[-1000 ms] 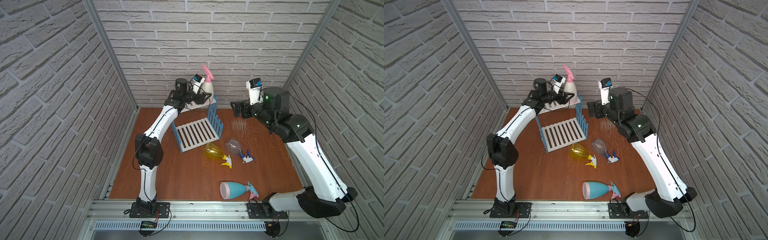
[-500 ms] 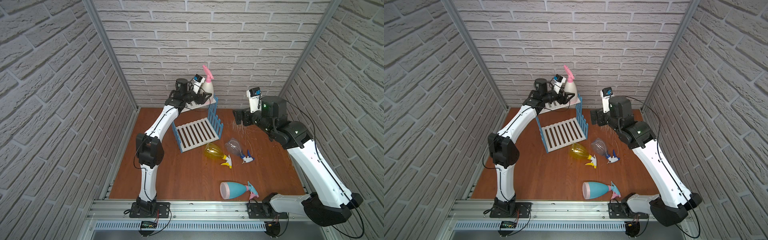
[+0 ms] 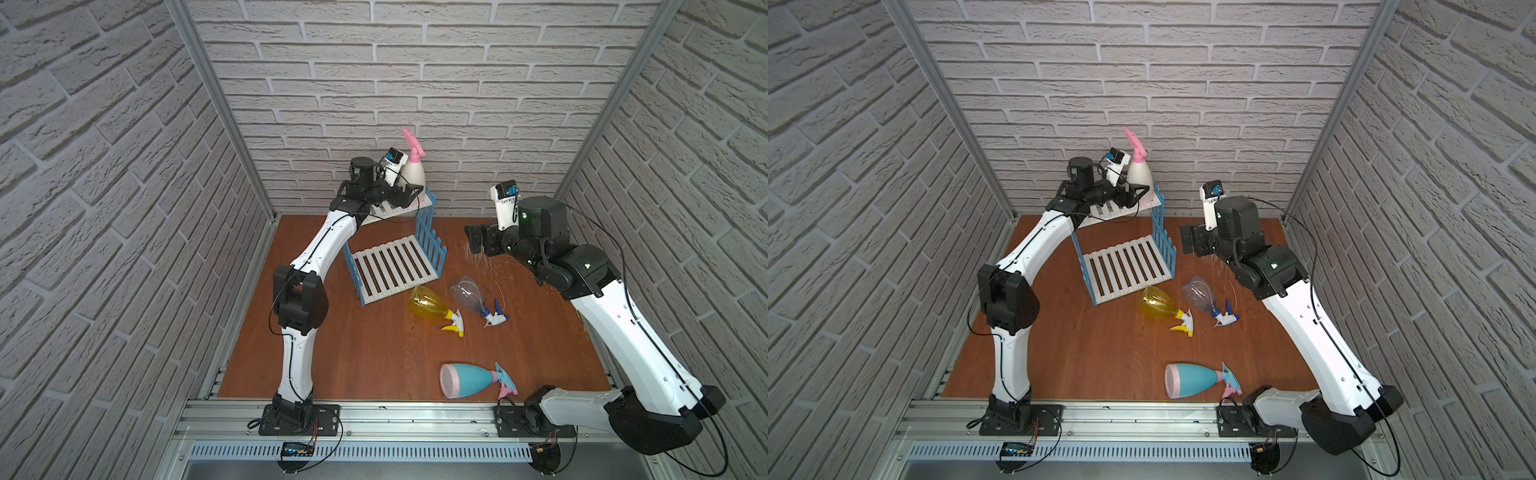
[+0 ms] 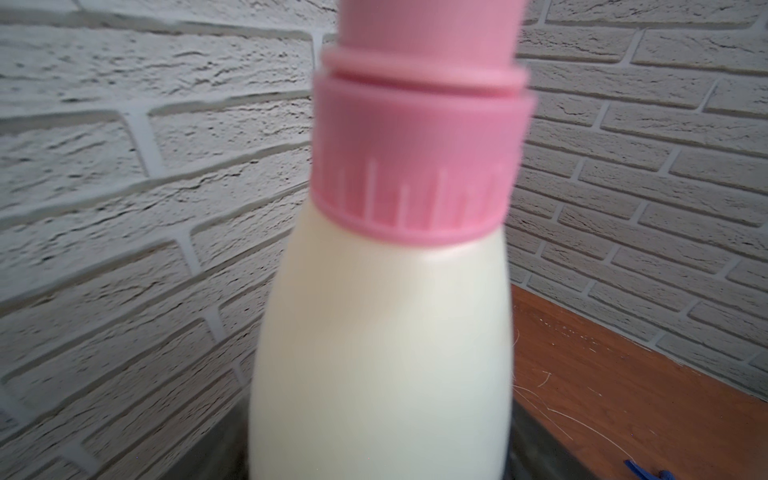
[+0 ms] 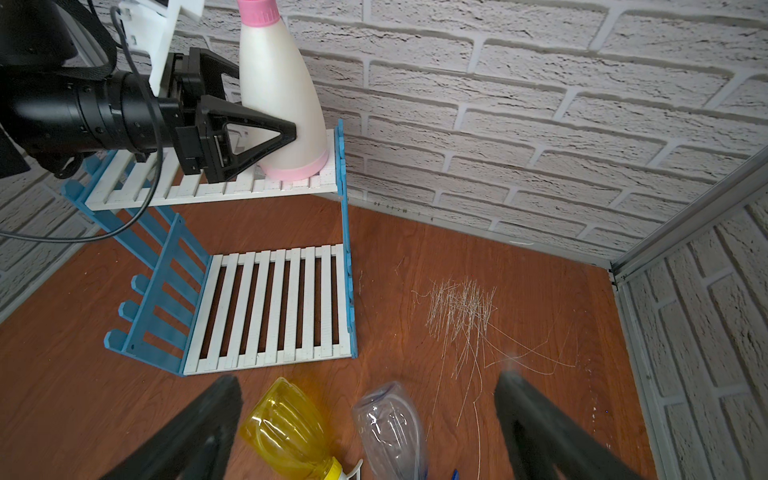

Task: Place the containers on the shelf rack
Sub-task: 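Place the container on the shelf.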

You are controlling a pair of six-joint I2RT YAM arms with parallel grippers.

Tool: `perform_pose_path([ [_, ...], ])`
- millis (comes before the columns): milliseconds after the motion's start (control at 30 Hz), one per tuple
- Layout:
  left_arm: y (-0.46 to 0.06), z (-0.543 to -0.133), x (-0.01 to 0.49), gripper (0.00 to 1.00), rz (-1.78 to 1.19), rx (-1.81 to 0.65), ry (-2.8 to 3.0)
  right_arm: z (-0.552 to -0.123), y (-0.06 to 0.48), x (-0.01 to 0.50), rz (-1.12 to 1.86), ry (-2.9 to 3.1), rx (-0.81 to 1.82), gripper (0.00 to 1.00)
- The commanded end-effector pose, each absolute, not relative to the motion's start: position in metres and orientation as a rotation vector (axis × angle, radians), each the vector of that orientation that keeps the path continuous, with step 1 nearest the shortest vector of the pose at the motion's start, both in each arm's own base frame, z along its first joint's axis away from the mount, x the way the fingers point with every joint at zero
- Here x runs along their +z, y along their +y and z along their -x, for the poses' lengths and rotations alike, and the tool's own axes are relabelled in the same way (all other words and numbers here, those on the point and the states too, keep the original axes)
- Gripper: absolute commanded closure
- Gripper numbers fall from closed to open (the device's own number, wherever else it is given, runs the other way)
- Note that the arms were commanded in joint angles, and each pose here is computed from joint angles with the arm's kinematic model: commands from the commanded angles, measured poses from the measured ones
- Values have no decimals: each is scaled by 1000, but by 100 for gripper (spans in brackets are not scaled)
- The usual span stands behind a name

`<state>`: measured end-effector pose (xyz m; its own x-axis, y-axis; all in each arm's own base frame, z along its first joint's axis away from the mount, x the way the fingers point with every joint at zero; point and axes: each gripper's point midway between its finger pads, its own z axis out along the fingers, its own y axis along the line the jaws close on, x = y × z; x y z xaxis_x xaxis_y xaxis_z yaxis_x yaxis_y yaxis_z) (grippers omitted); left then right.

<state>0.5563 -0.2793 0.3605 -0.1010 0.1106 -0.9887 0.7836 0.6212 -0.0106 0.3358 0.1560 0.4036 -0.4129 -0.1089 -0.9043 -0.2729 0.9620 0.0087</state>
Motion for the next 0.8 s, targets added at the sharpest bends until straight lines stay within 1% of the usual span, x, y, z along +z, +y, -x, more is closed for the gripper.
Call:
perform_pose_path([
  [0, -277, -564, 372, 6, -756, -652, 1539, -333, 149, 414, 229, 1960, 192, 1],
  [33, -278, -564, 372, 2, -756, -655, 1539, -333, 149, 412, 229, 1964, 191, 1],
  [100, -278, -563, 373, 2, -757, -659, 1536, -333, 148, 412, 225, 1965, 192, 1],
  [267, -278, -561, 374, 2, -762, -661, 1539, -333, 148, 410, 223, 1970, 191, 1],
  [467, -279, -549, 380, 2, -789, -692, 1534, -333, 146, 407, 219, 1975, 185, 0],
  [767, -272, -540, 370, 2, -792, -658, 1570, -331, 144, 400, 224, 1988, 180, 1],
])
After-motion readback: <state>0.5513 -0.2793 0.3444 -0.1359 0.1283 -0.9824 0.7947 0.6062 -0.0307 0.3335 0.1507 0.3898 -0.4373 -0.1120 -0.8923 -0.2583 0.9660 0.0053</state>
